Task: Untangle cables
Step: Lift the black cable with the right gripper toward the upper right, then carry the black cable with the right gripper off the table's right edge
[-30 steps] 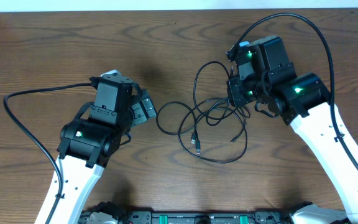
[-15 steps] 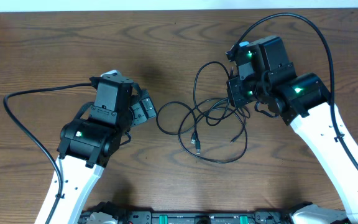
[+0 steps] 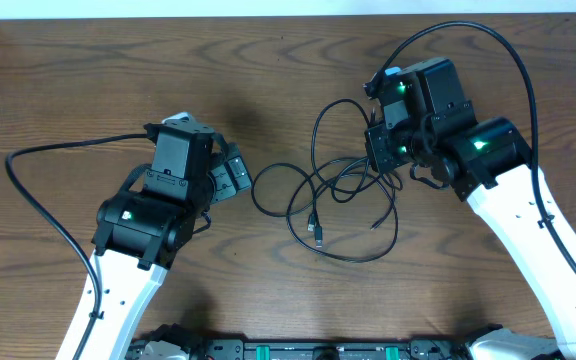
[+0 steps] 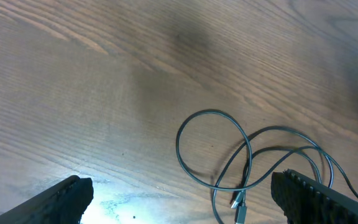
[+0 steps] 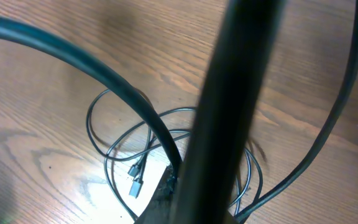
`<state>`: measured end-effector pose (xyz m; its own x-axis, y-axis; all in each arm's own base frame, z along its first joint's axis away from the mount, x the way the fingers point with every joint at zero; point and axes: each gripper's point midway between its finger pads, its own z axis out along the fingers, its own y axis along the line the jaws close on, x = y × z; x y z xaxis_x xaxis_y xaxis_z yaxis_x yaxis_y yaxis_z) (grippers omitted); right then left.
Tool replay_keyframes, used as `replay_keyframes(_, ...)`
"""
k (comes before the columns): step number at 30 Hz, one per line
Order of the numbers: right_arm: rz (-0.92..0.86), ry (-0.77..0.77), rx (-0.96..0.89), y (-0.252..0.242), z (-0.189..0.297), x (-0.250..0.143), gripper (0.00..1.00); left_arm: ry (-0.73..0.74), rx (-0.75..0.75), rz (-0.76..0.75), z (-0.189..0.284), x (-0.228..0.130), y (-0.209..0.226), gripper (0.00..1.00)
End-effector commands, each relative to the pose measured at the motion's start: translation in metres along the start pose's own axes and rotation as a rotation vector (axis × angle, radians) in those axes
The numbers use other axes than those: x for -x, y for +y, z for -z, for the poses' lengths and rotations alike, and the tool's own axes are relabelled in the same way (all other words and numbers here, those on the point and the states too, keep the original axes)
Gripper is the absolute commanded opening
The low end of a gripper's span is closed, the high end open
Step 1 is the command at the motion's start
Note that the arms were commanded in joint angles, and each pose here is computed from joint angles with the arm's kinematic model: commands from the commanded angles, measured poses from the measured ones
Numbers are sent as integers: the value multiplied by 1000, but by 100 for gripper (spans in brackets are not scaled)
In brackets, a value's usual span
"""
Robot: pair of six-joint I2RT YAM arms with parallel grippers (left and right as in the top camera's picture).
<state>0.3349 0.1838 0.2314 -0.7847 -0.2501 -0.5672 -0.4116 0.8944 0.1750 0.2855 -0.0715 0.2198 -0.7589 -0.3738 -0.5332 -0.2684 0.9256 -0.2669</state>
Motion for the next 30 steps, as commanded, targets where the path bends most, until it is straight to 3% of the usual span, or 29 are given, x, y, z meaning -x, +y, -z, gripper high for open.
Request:
replay_keyframes(1,8,-15,3,-1,3,4,1,-12,-2,10,3,4,0,98)
replay_keyframes(16,-38,54,-55,-22,-37,-6,1,-12,-2,10,3,4,0,98)
replay_keyframes(25,33,-207,-89,-37,-35,61,1,-12,-2,10,3,4,0,98)
replay_keyframes(30,-20,-603,-287,-94,33,153,1,-12,-2,10,3,4,0,98)
